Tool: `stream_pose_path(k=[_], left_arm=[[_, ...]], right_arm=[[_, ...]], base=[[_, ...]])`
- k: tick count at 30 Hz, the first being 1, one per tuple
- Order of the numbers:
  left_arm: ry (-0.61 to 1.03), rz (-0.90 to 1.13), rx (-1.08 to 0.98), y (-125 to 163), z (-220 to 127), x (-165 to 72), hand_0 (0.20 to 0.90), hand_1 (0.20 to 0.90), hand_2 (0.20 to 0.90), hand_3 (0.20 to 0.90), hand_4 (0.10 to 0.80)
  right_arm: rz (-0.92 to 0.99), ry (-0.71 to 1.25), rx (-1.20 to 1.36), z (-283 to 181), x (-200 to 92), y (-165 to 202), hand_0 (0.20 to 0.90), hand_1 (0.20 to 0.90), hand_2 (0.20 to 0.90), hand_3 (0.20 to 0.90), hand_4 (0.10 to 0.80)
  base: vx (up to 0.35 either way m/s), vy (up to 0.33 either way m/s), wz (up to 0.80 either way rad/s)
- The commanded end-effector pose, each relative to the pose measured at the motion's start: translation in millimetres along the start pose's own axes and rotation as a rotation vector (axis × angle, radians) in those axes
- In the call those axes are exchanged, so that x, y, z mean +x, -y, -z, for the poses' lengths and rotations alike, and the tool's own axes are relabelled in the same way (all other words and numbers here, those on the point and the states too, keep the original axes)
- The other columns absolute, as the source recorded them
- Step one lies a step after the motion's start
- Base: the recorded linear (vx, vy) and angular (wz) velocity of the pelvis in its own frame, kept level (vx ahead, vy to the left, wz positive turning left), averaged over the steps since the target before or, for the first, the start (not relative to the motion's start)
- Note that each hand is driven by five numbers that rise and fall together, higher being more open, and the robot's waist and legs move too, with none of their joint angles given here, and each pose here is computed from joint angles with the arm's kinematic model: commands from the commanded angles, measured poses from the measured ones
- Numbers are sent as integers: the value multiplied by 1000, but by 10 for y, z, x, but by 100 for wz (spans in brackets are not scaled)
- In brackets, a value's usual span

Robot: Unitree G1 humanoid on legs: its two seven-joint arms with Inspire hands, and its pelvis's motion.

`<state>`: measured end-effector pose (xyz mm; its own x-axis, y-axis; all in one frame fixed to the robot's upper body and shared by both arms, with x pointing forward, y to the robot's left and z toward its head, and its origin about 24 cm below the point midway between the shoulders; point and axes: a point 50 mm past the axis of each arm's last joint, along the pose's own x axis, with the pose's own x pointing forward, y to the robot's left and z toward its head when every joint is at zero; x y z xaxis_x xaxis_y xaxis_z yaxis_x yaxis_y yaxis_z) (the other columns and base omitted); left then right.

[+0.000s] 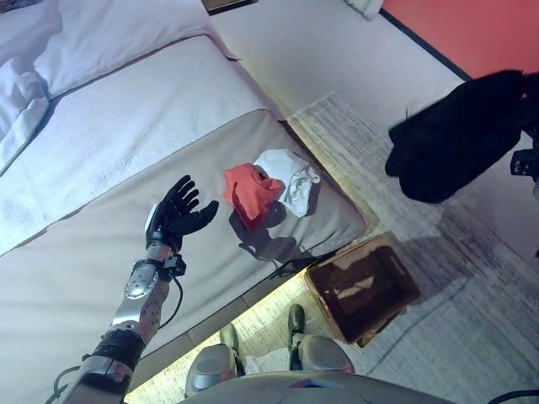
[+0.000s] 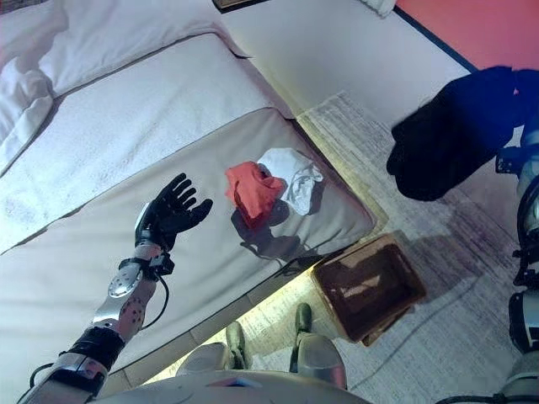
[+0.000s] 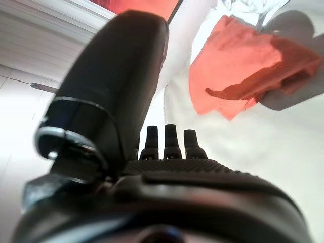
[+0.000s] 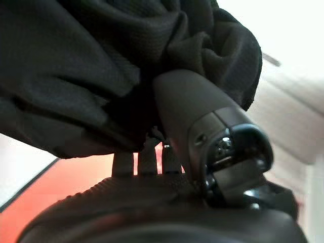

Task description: Pick up the clothes from the bed and place them into the basket

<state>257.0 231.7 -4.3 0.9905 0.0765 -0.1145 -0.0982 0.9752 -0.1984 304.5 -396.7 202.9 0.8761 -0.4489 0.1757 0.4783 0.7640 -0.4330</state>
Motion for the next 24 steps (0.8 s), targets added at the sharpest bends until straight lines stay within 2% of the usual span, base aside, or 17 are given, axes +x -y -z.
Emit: stream_pose_path(k=[1,6,17,24], left_arm=[[50,78,16,118,41,-82,900,900,900,900,800],[40,90,19,202,48,-31,900,900,900,900,800],[38,97,11,251,24,-18,900,900,900,900,800],[83,149,-16,402,-63,57,900,900,900,900,800]], right_arm=[[47,207,28,-400,-26,221,300,300,300,200,100],[-39,32,40,128,-173,-156,300,300,300,200,100],[-109,-236,40,768,-397,-621,300,300,300,200,100],[-81,-302,25,960,-430,-703,300,300,300,200,100]], base=[[19,-74,-22],[17,-79,-22],[12,-73,-8],[-102,-40,3]])
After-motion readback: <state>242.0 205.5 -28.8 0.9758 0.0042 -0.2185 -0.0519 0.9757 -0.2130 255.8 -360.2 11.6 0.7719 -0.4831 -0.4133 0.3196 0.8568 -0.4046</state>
